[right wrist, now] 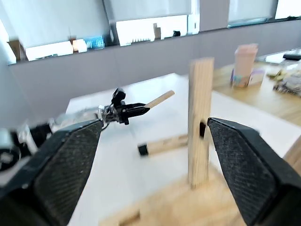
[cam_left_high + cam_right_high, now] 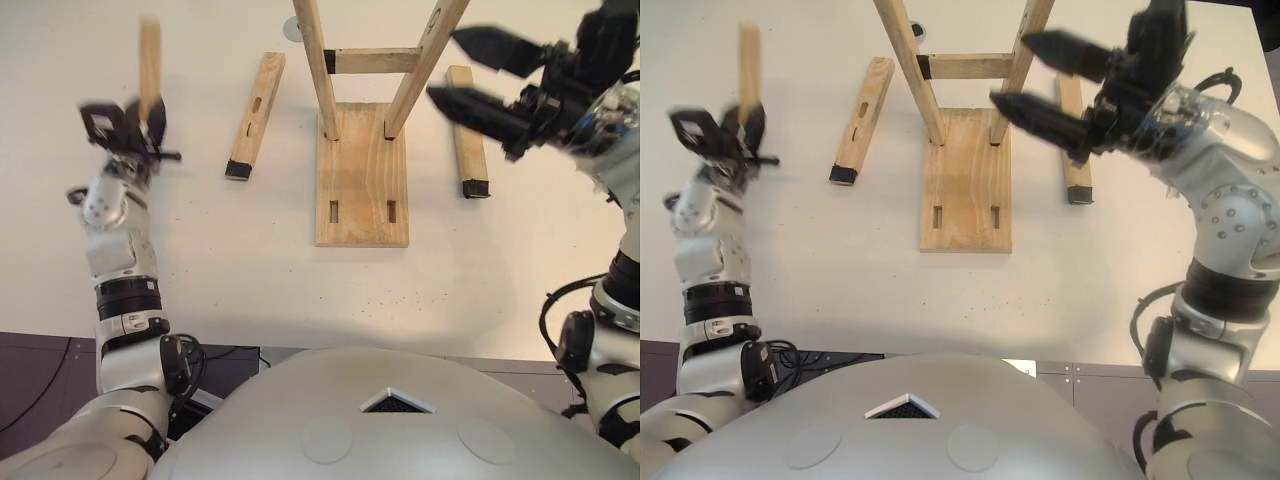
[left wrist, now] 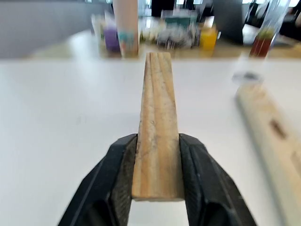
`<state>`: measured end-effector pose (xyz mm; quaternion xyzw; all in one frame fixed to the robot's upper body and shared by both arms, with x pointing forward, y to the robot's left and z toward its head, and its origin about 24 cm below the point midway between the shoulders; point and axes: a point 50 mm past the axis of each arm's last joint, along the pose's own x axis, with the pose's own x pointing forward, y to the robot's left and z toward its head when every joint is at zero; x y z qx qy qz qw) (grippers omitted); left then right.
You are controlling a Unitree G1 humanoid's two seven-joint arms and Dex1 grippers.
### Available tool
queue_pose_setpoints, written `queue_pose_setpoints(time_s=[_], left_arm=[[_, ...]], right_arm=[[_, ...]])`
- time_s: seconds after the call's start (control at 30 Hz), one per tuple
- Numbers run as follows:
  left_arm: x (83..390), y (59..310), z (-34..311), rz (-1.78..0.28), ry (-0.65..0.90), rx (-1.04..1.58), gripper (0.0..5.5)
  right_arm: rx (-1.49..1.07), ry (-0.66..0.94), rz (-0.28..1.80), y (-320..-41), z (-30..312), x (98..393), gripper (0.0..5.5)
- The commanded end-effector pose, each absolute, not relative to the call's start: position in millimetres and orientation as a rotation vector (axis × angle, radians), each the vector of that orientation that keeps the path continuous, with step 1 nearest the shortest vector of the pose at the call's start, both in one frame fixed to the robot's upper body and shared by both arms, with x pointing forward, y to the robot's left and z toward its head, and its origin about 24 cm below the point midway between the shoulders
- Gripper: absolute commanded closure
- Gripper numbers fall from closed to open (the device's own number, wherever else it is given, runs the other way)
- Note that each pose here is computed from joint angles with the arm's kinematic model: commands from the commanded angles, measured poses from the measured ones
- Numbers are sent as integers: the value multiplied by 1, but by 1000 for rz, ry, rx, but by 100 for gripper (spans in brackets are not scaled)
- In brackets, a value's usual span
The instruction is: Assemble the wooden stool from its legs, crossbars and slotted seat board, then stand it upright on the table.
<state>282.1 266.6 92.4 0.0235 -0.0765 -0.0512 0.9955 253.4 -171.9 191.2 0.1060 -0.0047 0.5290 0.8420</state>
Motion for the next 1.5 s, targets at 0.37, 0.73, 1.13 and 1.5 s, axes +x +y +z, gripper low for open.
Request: queue_pose_setpoints(time_s=[0.37, 0.73, 1.13, 1.5], left_arm=[[286, 136, 184, -657, -653, 181, 425], [277, 129, 176, -699, -653, 159, 425], [277, 127, 169, -727, -600, 128, 387], [288, 194, 158, -226, -529, 73, 236]], right_arm=[[716, -157, 932, -85, 244, 297, 188], [774, -147, 931, -79, 254, 304, 364], [771, -131, 939, -81, 251, 304, 511], [842, -335, 285, -244, 225, 324, 511]])
